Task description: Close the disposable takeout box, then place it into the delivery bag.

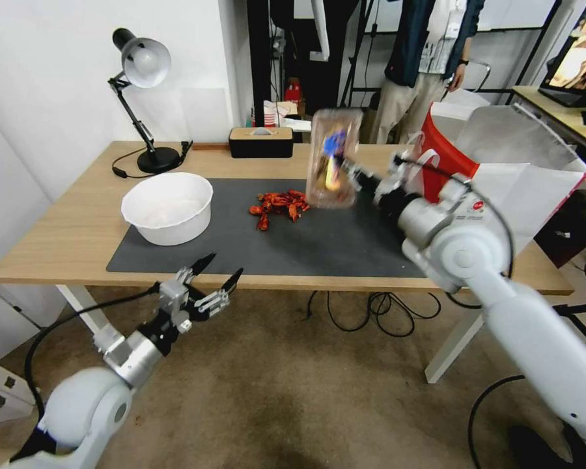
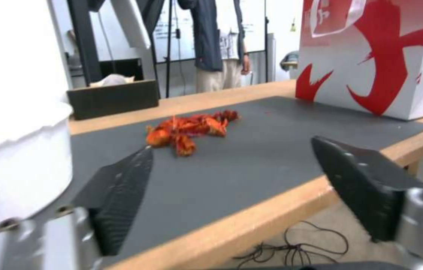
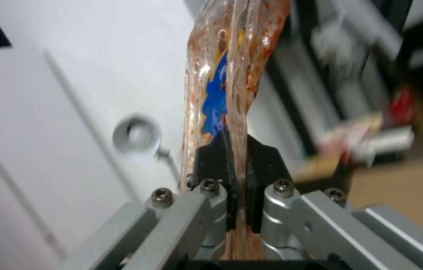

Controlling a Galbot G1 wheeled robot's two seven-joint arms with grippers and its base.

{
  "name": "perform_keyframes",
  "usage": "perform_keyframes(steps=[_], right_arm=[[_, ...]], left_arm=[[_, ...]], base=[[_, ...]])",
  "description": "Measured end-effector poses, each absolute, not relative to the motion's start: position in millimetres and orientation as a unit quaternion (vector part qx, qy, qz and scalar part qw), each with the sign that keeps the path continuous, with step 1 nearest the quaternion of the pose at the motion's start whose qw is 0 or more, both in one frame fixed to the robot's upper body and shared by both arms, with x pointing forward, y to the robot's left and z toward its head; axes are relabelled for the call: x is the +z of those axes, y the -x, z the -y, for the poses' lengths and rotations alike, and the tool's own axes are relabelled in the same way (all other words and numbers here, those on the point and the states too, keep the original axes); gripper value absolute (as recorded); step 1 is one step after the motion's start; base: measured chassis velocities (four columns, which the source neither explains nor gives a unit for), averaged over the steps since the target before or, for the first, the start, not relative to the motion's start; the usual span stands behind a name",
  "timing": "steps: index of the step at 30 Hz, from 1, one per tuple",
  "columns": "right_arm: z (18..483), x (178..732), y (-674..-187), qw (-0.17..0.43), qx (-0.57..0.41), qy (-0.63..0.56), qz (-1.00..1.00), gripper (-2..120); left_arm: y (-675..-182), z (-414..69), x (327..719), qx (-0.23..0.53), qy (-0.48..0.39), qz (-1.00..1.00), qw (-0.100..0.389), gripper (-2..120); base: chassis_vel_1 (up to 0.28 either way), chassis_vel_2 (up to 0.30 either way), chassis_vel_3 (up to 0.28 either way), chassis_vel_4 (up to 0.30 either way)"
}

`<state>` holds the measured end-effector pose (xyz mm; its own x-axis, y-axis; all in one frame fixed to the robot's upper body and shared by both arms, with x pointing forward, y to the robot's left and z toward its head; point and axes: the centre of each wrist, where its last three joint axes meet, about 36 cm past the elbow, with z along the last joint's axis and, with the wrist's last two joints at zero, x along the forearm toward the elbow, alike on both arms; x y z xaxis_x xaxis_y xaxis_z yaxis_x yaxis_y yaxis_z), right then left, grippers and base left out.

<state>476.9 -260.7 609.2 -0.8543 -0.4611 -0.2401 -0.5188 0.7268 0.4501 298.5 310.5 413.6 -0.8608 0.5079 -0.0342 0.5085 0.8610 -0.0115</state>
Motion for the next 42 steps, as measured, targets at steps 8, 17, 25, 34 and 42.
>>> perform_keyframes(steps=[8,17,25,34,42], right_arm=[[327.2,651.8,-473.7,0.134,0.130,0.125,-0.974,1],[383.3,659.6,-465.1,0.122,0.038,-0.001,-0.992,1],[390.4,618.0,-466.0,0.084,0.045,-0.027,-0.995,1],[385.6,609.6,-458.0,0.069,0.071,-0.028,-0.995,24],[381.8,614.4,-455.7,0.069,0.076,-0.025,-0.994,53]], left_arm=[[-290.5,-321.4,412.4,-0.009,-0.236,-0.972,0.018,100],[-283.1,-320.4,401.4,-0.014,-0.236,-0.972,0.011,100],[-285.6,-313.9,402.0,-0.018,-0.245,-0.969,0.015,100],[-283.9,-315.3,401.5,-0.014,-0.248,-0.969,0.011,100],[-287.7,-320.3,410.8,-0.008,-0.249,-0.968,0.020,100]], base=[[0.000,0.000,0.000,0.000],[0.000,0.000,0.000,0.000],[0.000,0.000,0.000,0.000],[0.000,0.000,0.000,0.000],[0.000,0.000,0.000,0.000]])
